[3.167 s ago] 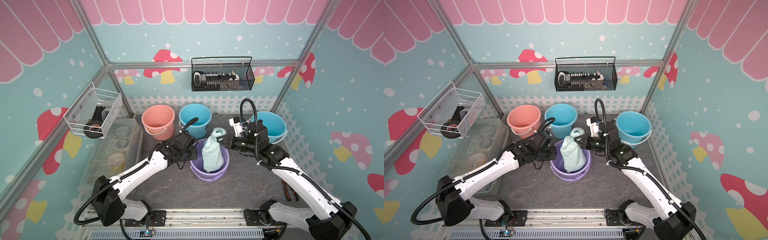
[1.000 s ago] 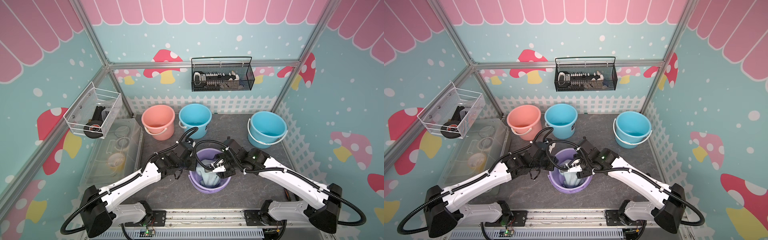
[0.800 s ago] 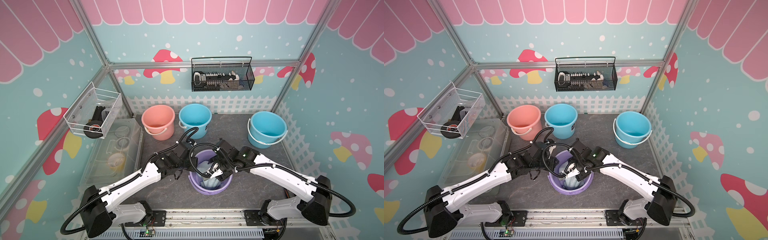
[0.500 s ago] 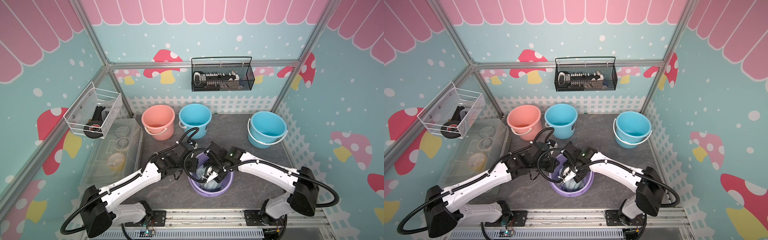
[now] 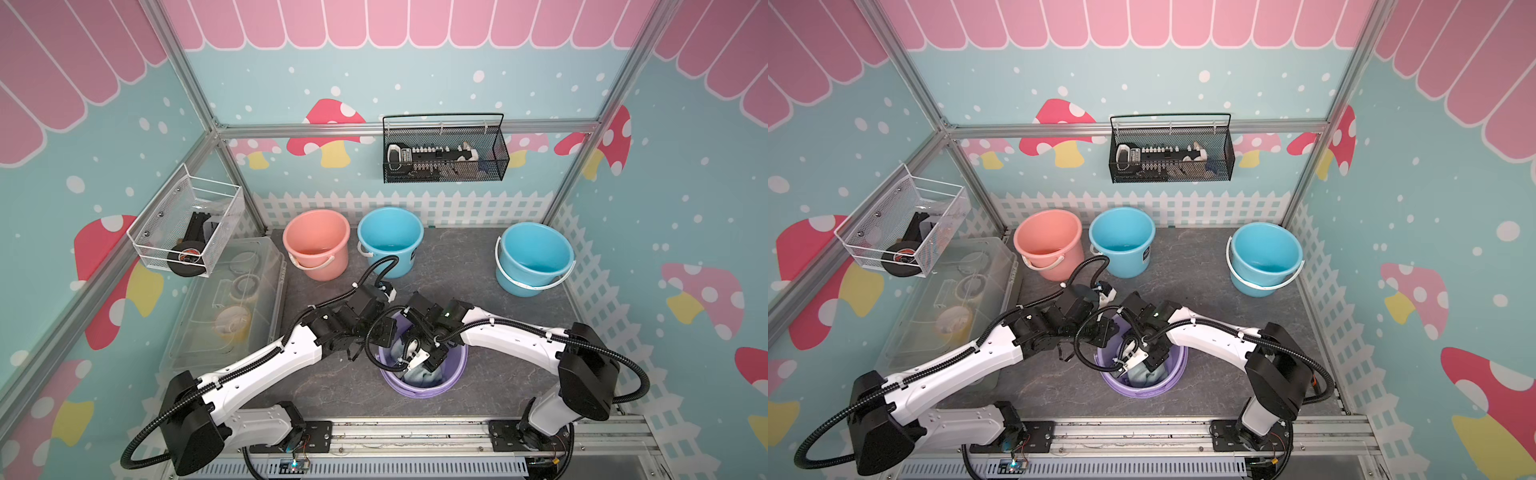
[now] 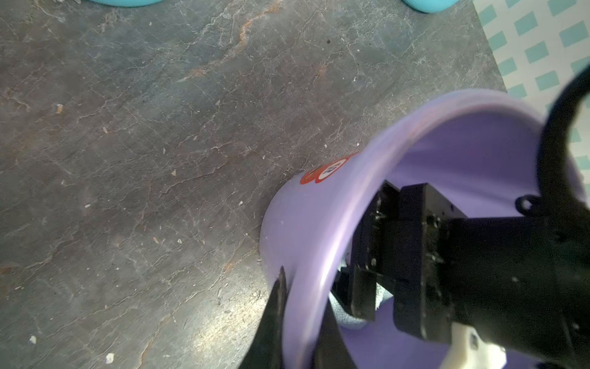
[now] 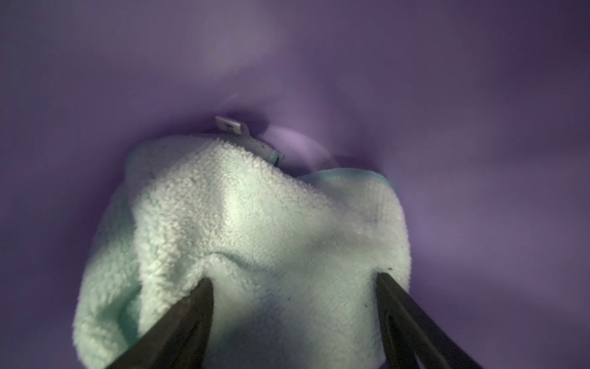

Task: Wipe the inside of the bucket with a cloth
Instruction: Wipe the dirt from the inside of the bucket.

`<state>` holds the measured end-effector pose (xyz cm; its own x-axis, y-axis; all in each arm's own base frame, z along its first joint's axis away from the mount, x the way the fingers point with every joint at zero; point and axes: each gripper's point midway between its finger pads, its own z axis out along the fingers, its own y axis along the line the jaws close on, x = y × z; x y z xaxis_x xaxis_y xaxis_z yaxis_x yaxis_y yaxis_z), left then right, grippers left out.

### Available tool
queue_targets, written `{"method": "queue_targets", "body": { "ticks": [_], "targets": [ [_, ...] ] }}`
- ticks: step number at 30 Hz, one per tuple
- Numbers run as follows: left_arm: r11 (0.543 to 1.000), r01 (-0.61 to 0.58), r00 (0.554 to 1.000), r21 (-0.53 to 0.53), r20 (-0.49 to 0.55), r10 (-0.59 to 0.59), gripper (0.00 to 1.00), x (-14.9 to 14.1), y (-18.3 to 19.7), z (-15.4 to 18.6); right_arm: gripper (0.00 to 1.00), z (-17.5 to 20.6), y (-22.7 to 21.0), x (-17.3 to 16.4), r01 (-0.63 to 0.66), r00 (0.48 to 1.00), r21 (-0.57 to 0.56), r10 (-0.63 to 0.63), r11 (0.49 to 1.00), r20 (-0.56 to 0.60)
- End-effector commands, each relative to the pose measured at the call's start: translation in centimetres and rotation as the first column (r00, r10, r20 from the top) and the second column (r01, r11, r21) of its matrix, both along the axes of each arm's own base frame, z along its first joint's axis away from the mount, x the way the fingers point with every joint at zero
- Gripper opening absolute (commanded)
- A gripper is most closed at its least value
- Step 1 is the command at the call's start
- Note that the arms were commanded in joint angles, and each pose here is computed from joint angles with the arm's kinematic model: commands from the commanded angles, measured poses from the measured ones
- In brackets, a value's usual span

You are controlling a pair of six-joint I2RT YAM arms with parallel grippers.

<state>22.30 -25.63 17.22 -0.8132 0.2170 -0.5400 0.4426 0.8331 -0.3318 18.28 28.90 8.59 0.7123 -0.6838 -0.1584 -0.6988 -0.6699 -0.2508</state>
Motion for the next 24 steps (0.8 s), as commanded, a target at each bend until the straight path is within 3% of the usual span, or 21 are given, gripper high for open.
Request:
{"method": "queue_targets", "body": {
  "ticks": [1, 5, 12, 15, 20, 24],
  "targets": [
    [1.000, 0.029, 0.999, -0.012, 0.024, -0.028, 0.00, -0.3, -0.3, 0.8, 0.80, -0.1, -0.6, -1.6, -0.007, 0.999, -0.009, 0.006, 1.000, -0.038],
    [0.999, 0.029, 0.999, -0.014, 0.024, -0.029, 0.00, -0.3, -0.4, 1.0, 0.92, 0.1, -1.2, -2.1, -0.011, 1.000, -0.017, 0.010, 1.000, -0.027],
    [0.999, 0.045, 0.999, -0.021, 0.022, -0.044, 0.00, -0.3, -0.8, 1.3, 0.83, -3.3, -0.8, -1.1, 0.024, 0.999, -0.080, -0.026, 0.997, -0.025],
    [0.999, 0.048, 0.999, -0.020, 0.023, -0.048, 0.00, -0.4, -0.9, 1.4, 0.72, -4.4, -0.3, -1.2, 0.033, 0.997, -0.090, -0.039, 0.995, -0.061],
    [0.999, 0.047, 0.999, -0.015, 0.014, -0.047, 0.00, -0.5, -0.8, 1.2, 0.36, -5.1, 0.5, -0.7, 0.063, 0.997, -0.057, -0.066, 0.996, -0.043],
    [0.999, 0.051, 0.999, -0.018, 0.009, -0.051, 0.00, -0.6, -1.0, 1.2, 0.21, -4.1, 1.2, 0.2, 0.080, 0.997, 0.022, -0.080, 0.997, 0.021]
  ]
}}
